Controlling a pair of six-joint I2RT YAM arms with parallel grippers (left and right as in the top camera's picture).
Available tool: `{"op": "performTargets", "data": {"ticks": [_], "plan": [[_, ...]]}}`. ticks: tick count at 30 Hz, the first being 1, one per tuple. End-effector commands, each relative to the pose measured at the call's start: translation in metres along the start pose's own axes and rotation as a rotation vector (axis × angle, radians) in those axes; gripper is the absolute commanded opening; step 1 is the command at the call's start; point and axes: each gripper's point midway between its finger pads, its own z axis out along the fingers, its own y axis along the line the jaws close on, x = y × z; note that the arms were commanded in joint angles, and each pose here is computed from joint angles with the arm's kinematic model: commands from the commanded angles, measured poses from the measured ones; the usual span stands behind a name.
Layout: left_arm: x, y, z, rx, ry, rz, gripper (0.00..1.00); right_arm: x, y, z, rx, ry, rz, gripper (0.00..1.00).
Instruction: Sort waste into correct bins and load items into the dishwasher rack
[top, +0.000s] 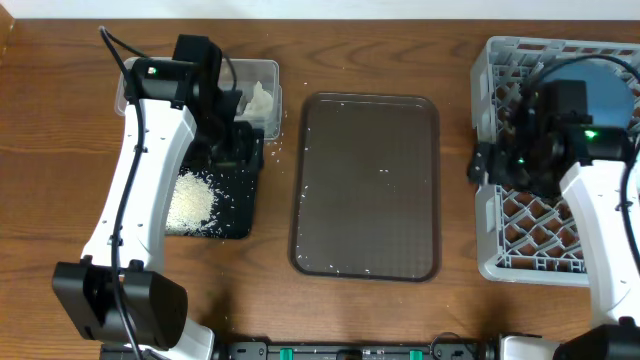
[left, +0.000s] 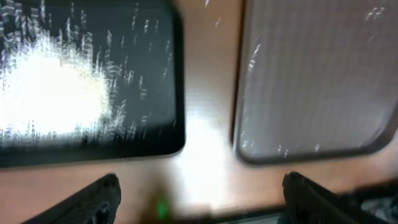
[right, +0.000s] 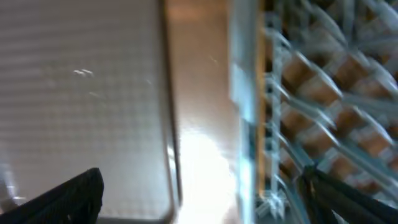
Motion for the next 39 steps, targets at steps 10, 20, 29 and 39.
{"op": "performTargets", "data": {"ticks": [10,20,29,39], "plan": [[0.032,0.009,-0.017,-0.054,0.003,0.021,0.86,0.037,-0.032,-0.040,0.053,-0.112,0.076,0.99],[0.053,0.003,-0.063,-0.029,-0.530,0.108,0.87,0.055,-0.029,-0.065,0.013,-0.509,0.046,0.99],[0.074,0.001,-0.083,-0.019,-0.711,0.133,0.88,0.071,-0.030,-0.069,0.010,-0.542,0.041,0.99],[0.074,0.002,-0.078,-0.020,-0.687,0.130,0.97,0.075,-0.030,-0.067,0.012,-0.523,0.044,0.99]]}}
